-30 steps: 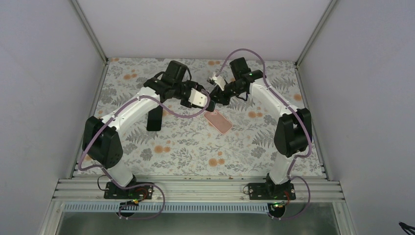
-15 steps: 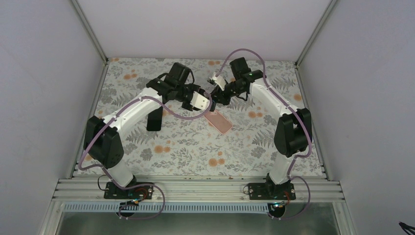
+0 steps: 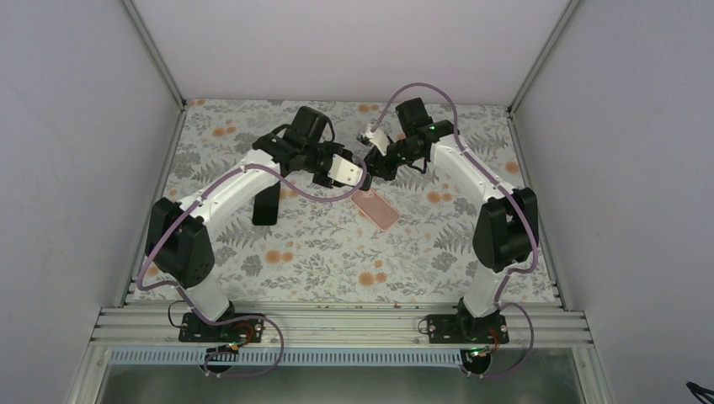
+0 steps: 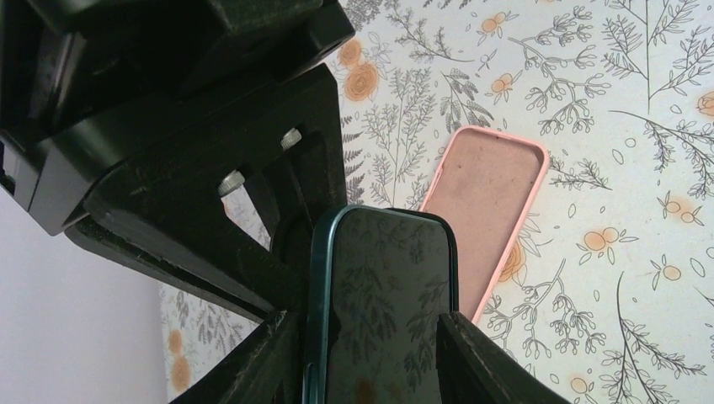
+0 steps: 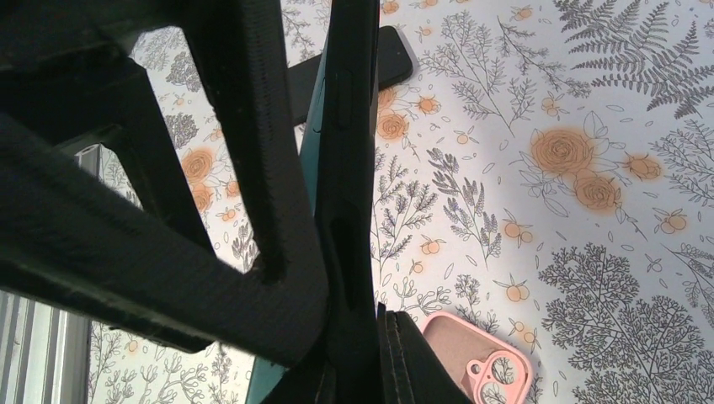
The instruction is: Take the phone out of the phone case
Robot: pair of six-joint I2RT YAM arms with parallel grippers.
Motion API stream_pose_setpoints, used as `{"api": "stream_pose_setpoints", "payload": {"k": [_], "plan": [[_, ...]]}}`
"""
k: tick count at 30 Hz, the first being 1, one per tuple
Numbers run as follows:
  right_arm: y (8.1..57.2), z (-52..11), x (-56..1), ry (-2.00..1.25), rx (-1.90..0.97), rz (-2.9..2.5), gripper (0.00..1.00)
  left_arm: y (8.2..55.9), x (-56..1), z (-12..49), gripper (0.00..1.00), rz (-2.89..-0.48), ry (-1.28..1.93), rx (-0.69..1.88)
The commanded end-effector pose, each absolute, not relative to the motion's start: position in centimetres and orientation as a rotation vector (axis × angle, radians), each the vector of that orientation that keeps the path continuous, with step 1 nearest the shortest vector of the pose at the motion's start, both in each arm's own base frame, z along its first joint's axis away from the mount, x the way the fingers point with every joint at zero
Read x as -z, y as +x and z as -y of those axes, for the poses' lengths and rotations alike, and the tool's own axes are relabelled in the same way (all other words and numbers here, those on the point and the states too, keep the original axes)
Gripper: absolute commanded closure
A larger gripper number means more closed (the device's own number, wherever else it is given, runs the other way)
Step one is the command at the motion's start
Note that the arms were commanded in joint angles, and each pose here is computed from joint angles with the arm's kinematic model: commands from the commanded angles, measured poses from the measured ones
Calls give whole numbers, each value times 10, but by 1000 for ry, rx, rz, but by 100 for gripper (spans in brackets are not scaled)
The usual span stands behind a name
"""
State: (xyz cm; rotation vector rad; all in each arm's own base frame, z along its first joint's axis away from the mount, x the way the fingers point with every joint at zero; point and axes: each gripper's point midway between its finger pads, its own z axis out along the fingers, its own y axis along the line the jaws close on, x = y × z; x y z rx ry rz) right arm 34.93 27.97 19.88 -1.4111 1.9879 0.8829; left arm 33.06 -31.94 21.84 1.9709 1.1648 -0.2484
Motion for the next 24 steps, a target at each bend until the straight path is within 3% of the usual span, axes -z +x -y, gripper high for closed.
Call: {"api": "stream_pose_setpoints", "payload": {"k": [1, 12, 17, 24], "plan": [[329, -291, -241, -1441, -963, -1830, 96, 348, -216, 316, 57, -1221, 1958, 191], [308, -301, -262, -1501, -1006, -1764, 96, 365, -198, 309, 57, -1323, 1966, 107], [304, -304, -271, -1511, -1032, -1738, 97, 362, -185, 307, 70, -1369, 2033, 129], [296, -306, -294, -1511, -1097, -1686, 96, 355, -170, 304, 62, -1380, 2075, 123]]}}
